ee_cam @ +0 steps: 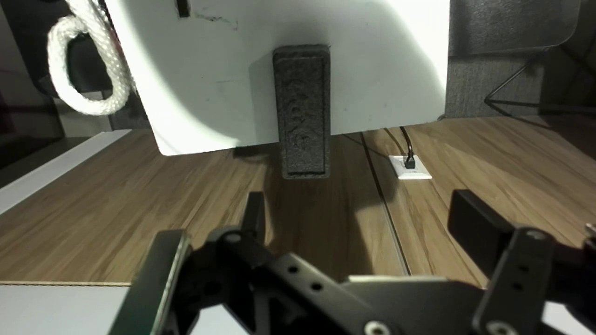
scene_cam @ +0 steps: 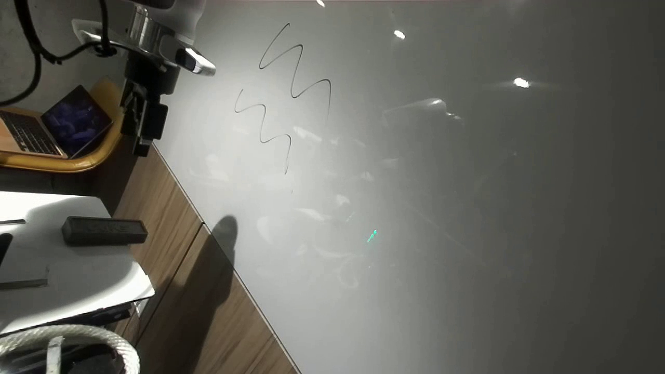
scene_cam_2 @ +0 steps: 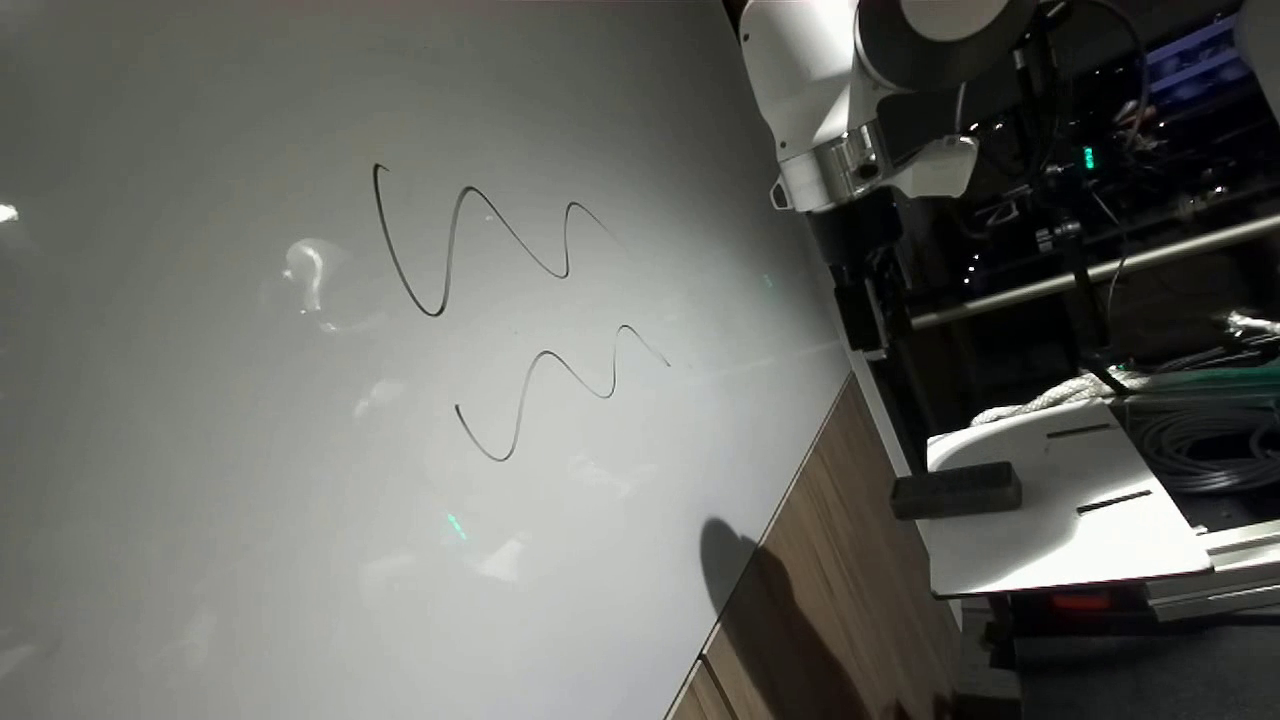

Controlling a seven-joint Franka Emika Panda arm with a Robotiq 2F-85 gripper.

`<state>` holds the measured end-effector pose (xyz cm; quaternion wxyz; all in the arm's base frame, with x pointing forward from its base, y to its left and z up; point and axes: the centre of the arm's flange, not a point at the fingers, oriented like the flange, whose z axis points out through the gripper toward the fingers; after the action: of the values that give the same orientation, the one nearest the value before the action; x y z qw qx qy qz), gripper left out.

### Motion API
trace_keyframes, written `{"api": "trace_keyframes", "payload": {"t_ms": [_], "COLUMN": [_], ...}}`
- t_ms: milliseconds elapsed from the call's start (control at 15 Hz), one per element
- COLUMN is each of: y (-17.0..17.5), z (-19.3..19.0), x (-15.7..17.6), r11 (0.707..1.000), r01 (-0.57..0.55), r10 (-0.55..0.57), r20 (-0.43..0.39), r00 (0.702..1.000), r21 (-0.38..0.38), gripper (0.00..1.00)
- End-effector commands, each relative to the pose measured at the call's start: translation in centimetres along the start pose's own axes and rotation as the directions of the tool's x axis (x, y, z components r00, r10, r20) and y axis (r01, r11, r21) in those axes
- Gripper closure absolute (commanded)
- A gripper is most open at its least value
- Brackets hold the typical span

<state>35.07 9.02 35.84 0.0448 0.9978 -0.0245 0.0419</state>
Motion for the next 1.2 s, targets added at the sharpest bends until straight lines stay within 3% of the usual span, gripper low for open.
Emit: {"api": "trace_keyframes", "payload": {"t_ms": [0,600,1133], "y": [0.8,1.4,1.9], "z": [2.9,7.3,10.2], "x": [-0.4,-2.2,-3.3], "r11": [1.000,1.000,1.000], "r01": [0.007,0.006,-0.003], "r10": [-0.007,-0.004,0.003], "r20": [0.016,0.095,0.107], "r00": [1.000,0.996,0.994], "r21": [-0.006,-0.015,-0.002], "gripper": [0.00,0.00,0.00]}}
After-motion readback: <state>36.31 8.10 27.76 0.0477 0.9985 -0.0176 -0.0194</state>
